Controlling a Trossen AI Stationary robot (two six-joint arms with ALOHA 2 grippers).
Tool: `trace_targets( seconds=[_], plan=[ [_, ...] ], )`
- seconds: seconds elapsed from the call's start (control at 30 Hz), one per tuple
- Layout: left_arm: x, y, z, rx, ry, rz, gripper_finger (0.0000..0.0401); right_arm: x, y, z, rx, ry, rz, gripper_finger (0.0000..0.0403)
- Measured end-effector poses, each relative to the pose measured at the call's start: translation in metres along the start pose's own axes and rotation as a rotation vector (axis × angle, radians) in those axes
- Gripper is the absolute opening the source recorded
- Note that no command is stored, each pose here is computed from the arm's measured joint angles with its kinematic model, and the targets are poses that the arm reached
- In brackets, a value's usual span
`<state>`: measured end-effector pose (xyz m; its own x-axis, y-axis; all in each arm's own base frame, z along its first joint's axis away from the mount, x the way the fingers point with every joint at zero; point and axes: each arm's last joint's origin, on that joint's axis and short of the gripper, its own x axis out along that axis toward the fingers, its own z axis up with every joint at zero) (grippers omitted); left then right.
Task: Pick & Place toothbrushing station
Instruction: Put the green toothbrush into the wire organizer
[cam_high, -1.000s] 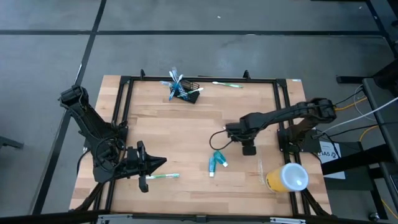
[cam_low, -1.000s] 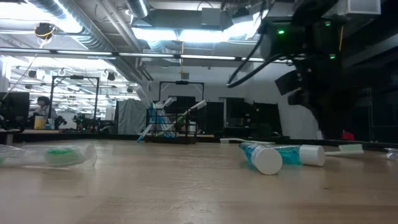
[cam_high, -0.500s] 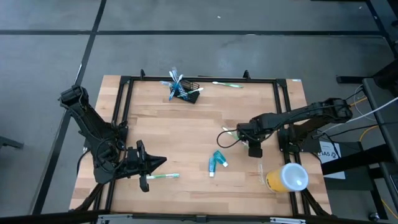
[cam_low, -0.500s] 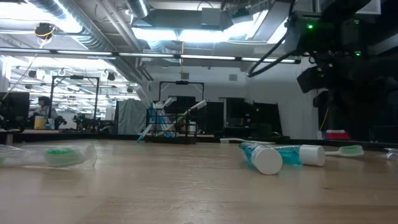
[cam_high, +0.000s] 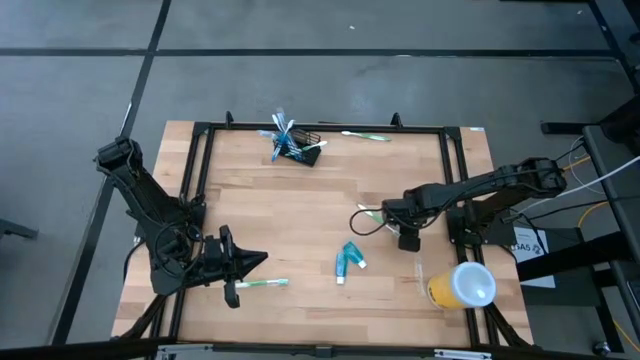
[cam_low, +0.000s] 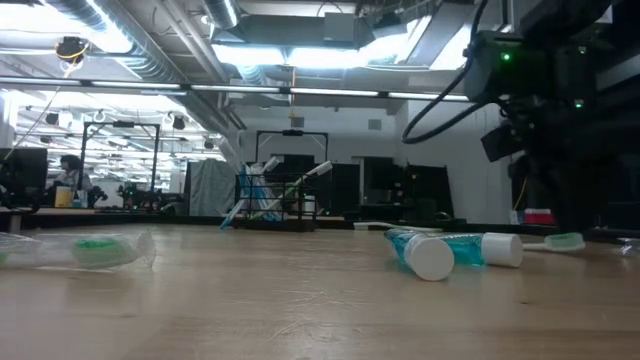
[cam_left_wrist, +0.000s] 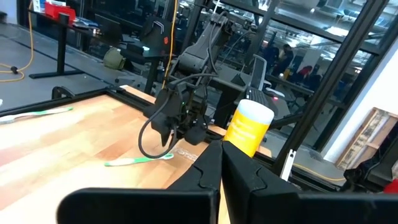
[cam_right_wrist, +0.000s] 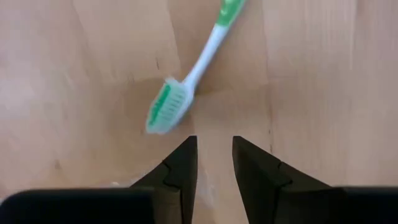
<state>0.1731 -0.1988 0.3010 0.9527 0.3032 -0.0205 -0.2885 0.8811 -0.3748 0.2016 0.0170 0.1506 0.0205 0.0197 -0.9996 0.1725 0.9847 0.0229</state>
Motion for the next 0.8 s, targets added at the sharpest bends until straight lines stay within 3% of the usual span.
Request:
trace_targets(
  seconds=[0.2, 0.57, 0.8],
  plan=[
    [0.0, 0.0, 0.0, -0.001, -0.008, 0.015, 0.0003, 0.001, 0.003, 0.008, 0.047, -0.073, 0.046, 0.0104],
    [0.0, 0.0, 0.001, -0.014, -0.009, 0.015, 0.0002, 0.012, 0.003, 0.008, 0.05, 0.005, 0.02, 0.0104],
    [0.0, 0.0, 0.001, -0.014, -0.009, 0.014, 0.0005, 0.012, 0.009, 0.013, 0.074, -0.029, 0.093, 0.0104]
  ],
)
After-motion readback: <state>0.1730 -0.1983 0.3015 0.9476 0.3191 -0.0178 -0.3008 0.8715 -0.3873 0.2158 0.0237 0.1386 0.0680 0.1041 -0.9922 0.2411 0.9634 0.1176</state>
